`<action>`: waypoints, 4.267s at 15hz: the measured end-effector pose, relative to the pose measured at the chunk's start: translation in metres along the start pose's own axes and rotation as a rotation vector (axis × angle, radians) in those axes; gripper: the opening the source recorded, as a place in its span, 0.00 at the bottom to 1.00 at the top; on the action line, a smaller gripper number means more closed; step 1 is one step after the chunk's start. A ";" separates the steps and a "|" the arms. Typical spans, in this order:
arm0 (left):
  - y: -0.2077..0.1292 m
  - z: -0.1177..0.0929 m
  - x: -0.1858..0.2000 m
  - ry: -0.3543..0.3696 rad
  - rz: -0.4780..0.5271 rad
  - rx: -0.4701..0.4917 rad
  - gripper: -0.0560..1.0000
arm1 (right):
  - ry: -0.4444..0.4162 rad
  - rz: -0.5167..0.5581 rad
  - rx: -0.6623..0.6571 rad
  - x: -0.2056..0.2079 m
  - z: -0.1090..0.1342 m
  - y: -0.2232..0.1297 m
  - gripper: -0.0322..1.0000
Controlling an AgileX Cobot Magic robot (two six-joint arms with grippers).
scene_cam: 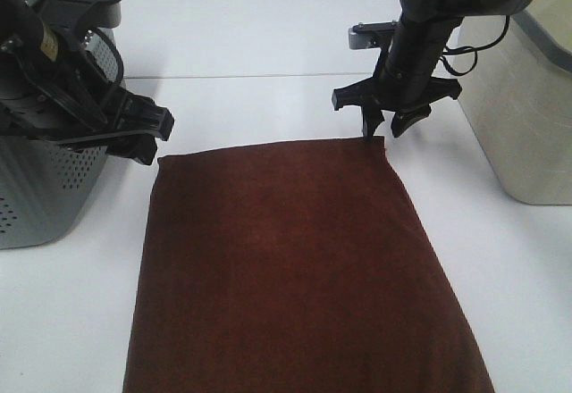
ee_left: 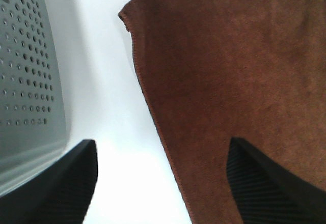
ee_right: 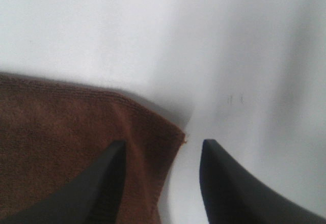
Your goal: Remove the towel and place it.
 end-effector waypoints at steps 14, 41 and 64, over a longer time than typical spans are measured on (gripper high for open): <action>0.035 -0.025 -0.068 0.012 -0.031 -0.088 0.70 | -0.019 0.046 0.017 -0.030 -0.002 -0.013 0.03; 0.056 -0.022 -0.197 0.031 0.187 0.184 0.68 | -0.070 0.113 0.076 -0.028 -0.012 -0.025 0.03; 0.125 -0.023 -0.185 0.036 -0.124 -0.146 0.07 | -0.149 -0.026 0.106 0.004 -0.030 0.023 0.03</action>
Point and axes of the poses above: a point on each arm's last joint axis where the gripper is mounted, x pointing back along that axis away from the gripper, z along the wrist's bending axis when the last joint is at zero, y = z × x, the point moved 10 cm from there along -x, pointing out along that axis toward the gripper, and after that the axes turned 15 degrees about x, right-handed, at the moved point
